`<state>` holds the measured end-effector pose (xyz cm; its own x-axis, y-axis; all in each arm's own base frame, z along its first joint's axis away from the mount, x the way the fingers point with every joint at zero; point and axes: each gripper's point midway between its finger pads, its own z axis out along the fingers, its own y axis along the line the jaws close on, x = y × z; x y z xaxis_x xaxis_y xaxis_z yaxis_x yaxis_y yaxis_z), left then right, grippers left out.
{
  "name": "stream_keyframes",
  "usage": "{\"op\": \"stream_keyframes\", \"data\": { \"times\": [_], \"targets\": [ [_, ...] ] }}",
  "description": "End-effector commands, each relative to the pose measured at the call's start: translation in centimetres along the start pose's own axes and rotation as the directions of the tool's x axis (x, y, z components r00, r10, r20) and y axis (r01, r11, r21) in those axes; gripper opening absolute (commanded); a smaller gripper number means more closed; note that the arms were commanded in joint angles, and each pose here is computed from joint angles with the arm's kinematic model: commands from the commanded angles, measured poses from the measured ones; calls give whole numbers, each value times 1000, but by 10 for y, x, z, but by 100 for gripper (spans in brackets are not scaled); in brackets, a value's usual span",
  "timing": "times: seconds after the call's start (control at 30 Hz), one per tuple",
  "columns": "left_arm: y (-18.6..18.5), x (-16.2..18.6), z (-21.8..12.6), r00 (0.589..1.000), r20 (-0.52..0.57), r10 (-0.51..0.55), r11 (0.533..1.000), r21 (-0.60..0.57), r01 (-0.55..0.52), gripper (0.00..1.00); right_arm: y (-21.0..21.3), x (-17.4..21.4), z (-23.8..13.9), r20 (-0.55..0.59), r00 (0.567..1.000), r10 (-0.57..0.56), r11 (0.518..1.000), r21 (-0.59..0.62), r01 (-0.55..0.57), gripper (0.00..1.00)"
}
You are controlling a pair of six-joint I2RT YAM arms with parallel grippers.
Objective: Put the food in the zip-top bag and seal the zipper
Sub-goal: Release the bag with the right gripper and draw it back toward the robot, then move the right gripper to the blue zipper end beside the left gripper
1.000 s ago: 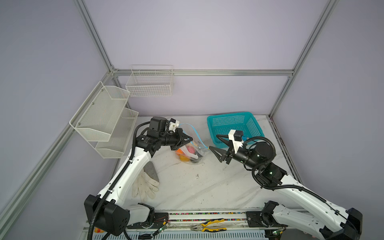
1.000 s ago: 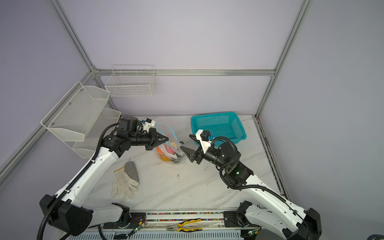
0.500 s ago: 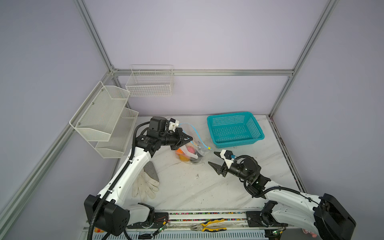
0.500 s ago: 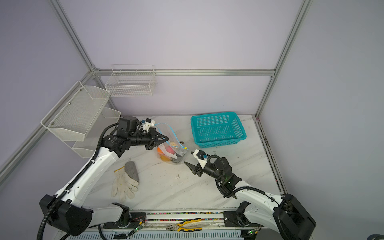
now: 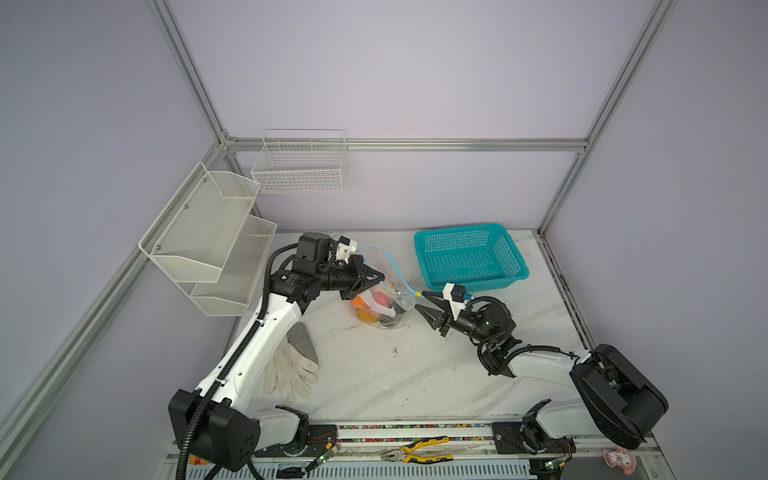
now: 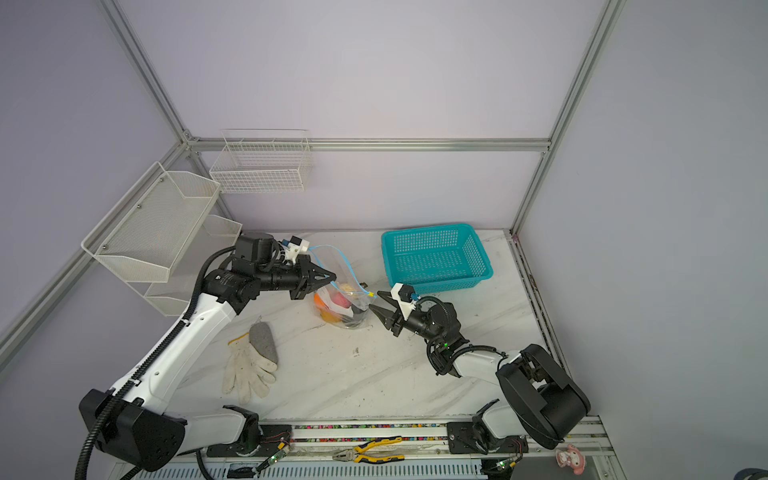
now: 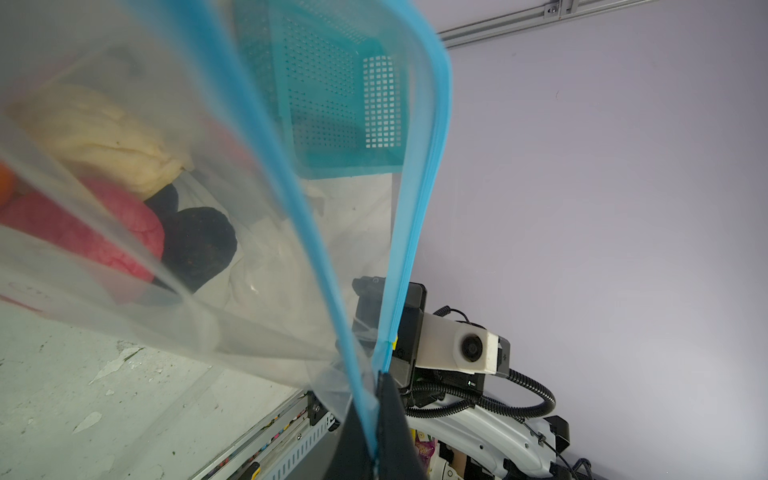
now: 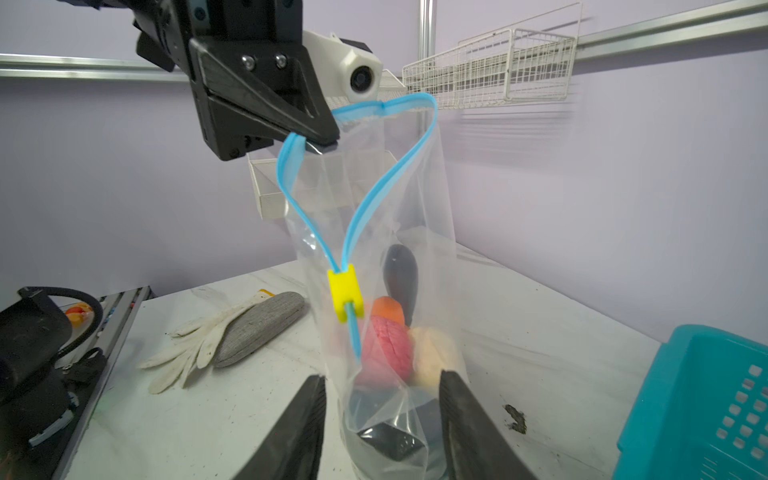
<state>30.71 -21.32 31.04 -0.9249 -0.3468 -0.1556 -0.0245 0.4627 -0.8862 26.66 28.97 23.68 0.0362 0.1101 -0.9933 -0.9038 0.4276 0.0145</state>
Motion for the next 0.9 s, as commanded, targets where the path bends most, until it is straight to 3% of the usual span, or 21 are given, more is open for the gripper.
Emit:
{"op": "stream_keyframes", "data": {
  "times": [0.0,0.27,0.57,0.87],
  "targets": [
    [-2,3,-3,1000,-3,30,999,30,-30,0,15,-22,-1,72,997,-19,996,-84,25,48],
    [-1,4,-3,1000,-1,24,999,27,-24,0,16,-33,1,95,995,-36,995,-88,45,47],
    [-2,4,-5,1000,7,24,999,27,-25,0,18,-30,9,80,997,-17,991,-130,27,13],
    [-5,3,-7,999,14,29,999,31,-29,0,15,-23,5,65,997,-43,994,-100,49,15]
  ]
}}
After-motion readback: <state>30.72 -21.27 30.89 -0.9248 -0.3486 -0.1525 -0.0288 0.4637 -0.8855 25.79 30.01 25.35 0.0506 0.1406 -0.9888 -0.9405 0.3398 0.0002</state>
